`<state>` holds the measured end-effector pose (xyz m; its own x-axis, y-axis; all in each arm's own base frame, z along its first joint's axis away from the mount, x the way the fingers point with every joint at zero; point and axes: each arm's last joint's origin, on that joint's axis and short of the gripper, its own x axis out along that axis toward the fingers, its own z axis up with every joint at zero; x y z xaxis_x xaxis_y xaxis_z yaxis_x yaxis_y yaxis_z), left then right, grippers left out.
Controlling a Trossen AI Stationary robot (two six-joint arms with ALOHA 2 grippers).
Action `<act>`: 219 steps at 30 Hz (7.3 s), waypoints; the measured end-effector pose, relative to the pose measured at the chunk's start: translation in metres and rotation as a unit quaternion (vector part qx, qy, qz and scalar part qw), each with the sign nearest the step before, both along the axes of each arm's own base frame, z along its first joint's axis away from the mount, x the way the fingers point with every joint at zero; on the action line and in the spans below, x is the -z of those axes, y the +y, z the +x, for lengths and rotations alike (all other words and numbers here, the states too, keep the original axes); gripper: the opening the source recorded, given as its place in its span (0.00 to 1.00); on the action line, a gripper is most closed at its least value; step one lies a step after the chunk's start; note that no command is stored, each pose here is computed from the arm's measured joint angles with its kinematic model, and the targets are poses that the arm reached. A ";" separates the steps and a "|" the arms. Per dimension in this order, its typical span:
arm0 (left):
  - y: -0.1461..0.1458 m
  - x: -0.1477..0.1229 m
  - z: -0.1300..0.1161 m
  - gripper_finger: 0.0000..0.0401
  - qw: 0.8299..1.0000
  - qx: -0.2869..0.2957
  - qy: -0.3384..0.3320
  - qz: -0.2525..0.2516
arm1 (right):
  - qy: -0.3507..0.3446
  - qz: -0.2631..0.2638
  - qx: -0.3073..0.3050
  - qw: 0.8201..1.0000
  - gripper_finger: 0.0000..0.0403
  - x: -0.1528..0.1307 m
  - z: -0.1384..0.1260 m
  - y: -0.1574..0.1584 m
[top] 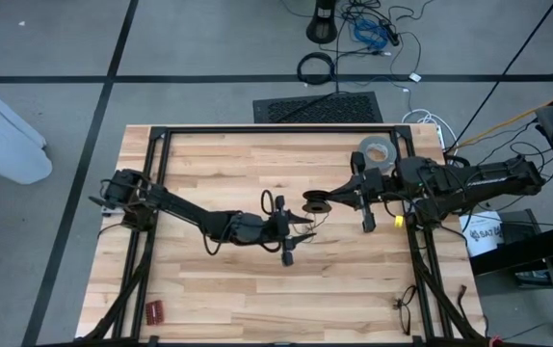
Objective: Coil cords
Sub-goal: Coil the black wire onto the spool
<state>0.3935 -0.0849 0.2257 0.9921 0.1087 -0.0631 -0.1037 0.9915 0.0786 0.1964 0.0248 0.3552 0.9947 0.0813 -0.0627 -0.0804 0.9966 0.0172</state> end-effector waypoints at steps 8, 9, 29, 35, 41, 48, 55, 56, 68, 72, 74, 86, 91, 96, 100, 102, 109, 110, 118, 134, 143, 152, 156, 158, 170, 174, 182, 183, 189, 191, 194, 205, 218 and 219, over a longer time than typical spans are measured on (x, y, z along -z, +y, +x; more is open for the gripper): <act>0.004 0.021 0.006 0.42 0.999 -0.006 0.030 -0.017 | -0.002 -0.001 0.000 1.000 0.00 0.000 0.000 0.000; 0.004 0.022 0.007 0.42 0.999 -0.006 0.030 -0.017 | -0.002 -0.001 0.000 1.000 0.00 0.000 0.000 0.000; 0.004 0.001 -0.013 0.02 0.990 -0.078 0.101 0.067 | 0.014 -0.004 0.002 1.000 0.00 0.003 0.000 0.000; 0.000 -0.033 -0.038 0.01 0.988 -0.063 0.116 0.076 | 0.029 -0.007 0.002 1.000 0.00 0.006 0.001 0.000; -0.004 -0.061 -0.066 0.00 0.987 -0.046 0.129 0.080 | 0.044 -0.009 0.003 0.999 0.00 0.011 0.007 0.001; -0.002 -0.078 -0.091 0.00 0.985 -0.052 0.150 0.071 | 0.062 -0.012 0.000 0.998 0.00 0.018 0.016 0.002; 0.005 -0.067 -0.102 0.00 0.968 -0.066 0.228 0.077 | 0.055 -0.006 -0.001 0.998 0.00 0.019 0.020 0.003; 0.006 -0.066 -0.103 0.00 0.966 -0.069 0.236 0.079 | 0.054 -0.005 -0.004 0.999 0.00 0.018 0.020 0.003; 0.008 -0.069 -0.100 0.00 0.973 -0.055 0.219 0.051 | 0.036 0.005 -0.024 0.999 0.00 0.015 0.021 0.004; 0.005 -0.072 -0.094 0.00 0.980 -0.022 0.193 0.033 | 0.024 0.007 -0.015 1.000 0.00 0.012 0.021 0.004; 0.003 -0.070 -0.091 0.00 0.981 -0.010 0.189 0.037 | 0.018 0.009 -0.014 1.000 0.00 0.011 0.021 0.004; 0.012 -0.063 -0.088 0.00 0.975 -0.043 0.213 0.037 | 0.016 0.012 -0.023 1.000 0.00 0.011 0.021 0.004; 0.008 -0.064 -0.079 0.00 0.984 -0.020 0.174 0.021 | 0.017 0.008 -0.001 1.000 0.00 0.012 0.022 0.003; 0.005 -0.052 -0.064 0.00 0.985 0.000 0.167 0.035 | 0.012 0.001 0.001 1.000 0.00 0.011 0.024 0.003; 0.011 -0.041 -0.055 0.00 0.983 -0.011 0.178 0.036 | 0.013 0.004 -0.001 1.000 0.00 0.011 0.024 0.003; 0.015 -0.038 -0.052 0.00 0.983 -0.018 0.178 0.034 | 0.014 0.004 -0.002 1.000 0.00 0.012 0.024 0.003; 0.016 -0.041 -0.053 0.00 0.984 -0.022 0.172 0.034 | 0.020 0.004 -0.002 1.000 0.00 0.013 0.024 0.003; 0.017 -0.042 -0.054 0.00 0.984 -0.023 0.173 0.034 | 0.021 0.004 -0.002 1.000 0.00 0.013 0.024 0.003; 0.022 -0.040 -0.079 0.01 0.961 -0.022 0.275 0.012 | 0.018 0.004 -0.008 1.000 0.00 0.012 0.022 0.006; 0.004 -0.068 -0.091 0.35 0.981 -0.015 0.193 -0.008 | 0.015 0.004 -0.014 1.000 0.00 0.009 0.016 0.008; -0.006 -0.059 -0.058 0.35 0.994 0.034 0.105 -0.010 | 0.014 0.004 -0.014 1.000 0.00 0.009 0.016 0.008; -0.014 -0.038 -0.032 0.36 0.998 0.038 0.050 -0.012 | 0.013 0.005 -0.014 1.000 0.00 0.008 0.016 0.008; -0.014 -0.026 -0.025 0.43 0.998 0.035 0.058 -0.010 | 0.011 0.004 -0.014 1.000 0.00 0.008 0.015 0.008; -0.013 -0.021 -0.023 0.50 0.997 0.029 0.065 -0.007 | 0.011 0.004 -0.014 1.000 0.00 0.008 0.015 0.008; -0.013 -0.006 -0.007 0.71 0.999 -0.042 -0.011 -0.018 | 0.006 -0.001 -0.014 1.000 0.00 0.007 0.015 0.008; -0.016 0.008 0.002 0.71 0.998 -0.040 -0.039 -0.016 | 0.006 -0.002 -0.014 1.000 0.00 0.007 0.015 0.008; -0.018 0.023 0.009 0.71 0.997 -0.032 -0.069 -0.015 | 0.004 -0.002 -0.014 1.000 0.00 0.006 0.015 0.008; -0.018 0.023 0.009 0.71 0.997 -0.033 -0.069 -0.012 | 0.004 -0.003 -0.014 1.000 0.00 0.006 0.015 0.008; -0.017 0.021 0.009 0.71 0.996 -0.034 -0.078 -0.008 | 0.003 -0.003 -0.015 1.000 0.00 0.006 0.015 0.008; -0.017 0.022 0.009 0.71 0.996 -0.032 -0.077 -0.007 | 0.003 -0.002 -0.015 1.000 0.00 0.006 0.015 0.008; -0.017 0.022 0.009 0.71 0.997 -0.028 -0.076 -0.007 | 0.003 -0.004 -0.017 1.000 0.00 0.006 0.014 0.009; -0.009 0.022 0.012 0.62 0.997 -0.006 -0.074 -0.005 | 0.002 -0.005 -0.017 1.000 0.00 0.006 0.015 0.009; -0.001 0.025 0.014 0.57 0.998 0.010 -0.063 -0.027 | -0.002 -0.008 -0.017 1.000 0.00 0.005 0.015 0.009; -0.001 0.025 0.014 0.56 0.998 0.010 -0.063 -0.026 | -0.002 -0.008 -0.017 1.000 0.00 0.005 0.015 0.009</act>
